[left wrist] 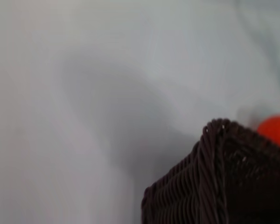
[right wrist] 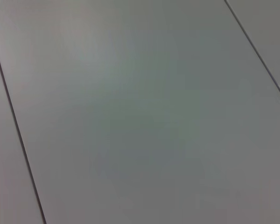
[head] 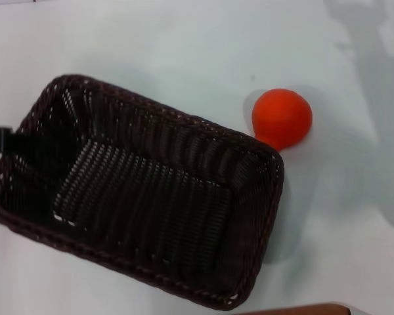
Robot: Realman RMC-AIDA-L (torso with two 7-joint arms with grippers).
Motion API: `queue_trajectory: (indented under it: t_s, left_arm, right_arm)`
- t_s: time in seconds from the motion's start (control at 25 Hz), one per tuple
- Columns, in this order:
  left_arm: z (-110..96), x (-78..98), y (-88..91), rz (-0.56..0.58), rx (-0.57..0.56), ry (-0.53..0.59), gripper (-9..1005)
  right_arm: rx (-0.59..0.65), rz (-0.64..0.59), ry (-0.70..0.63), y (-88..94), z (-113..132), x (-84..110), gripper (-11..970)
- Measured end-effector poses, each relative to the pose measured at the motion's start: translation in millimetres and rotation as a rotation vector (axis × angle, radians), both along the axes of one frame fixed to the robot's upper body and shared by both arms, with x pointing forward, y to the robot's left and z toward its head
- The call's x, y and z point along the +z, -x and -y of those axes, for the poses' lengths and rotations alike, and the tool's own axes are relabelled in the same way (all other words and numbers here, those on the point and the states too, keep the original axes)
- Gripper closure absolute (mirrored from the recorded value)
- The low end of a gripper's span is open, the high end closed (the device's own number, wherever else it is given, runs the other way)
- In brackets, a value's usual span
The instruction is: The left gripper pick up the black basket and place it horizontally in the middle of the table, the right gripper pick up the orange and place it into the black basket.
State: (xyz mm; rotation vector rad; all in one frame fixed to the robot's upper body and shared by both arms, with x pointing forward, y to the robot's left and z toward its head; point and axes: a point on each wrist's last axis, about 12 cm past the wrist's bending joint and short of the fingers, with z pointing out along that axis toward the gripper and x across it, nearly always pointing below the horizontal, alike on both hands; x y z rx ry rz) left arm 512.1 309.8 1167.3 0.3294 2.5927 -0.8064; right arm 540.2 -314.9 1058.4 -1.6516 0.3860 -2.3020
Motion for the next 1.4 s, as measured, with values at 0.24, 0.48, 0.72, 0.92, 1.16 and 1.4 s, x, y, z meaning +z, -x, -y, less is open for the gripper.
queue_trajectory:
  t_s: [0.24,0.48,0.72,0.92,1.16,1.4]
  left_arm:
    - [-13,1.8,1.1,0.033,0.097,0.142,822]
    - [-25,-1.1,4.1,0.053,0.183,0.236,822]
    - [-31,-10.9,0.0,0.084,0.289,0.327,822]
    - [-34,-26.4,-4.7,0.090,0.366,0.362,822]
    - [-32,-42.0,-8.2,0.082,0.423,0.347,823]
    - [-28,-51.6,-9.9,0.075,0.447,0.314,823]
  right_arm:
    - [0.000,-0.008,0.000,-1.0,0,-0.5,17]
    - [-0.009,-0.023,-0.005,-0.9,1,-2.5,17]
    - [-0.009,-0.017,-0.003,-2.6,2,-0.9,18]
    - [-0.007,-0.014,-0.002,-3.7,1,0.1,18]
    - [-0.009,-0.014,-0.001,-3.5,2,0.1,18]
    - [-0.009,-0.011,0.001,-4.5,3,1.2,18]
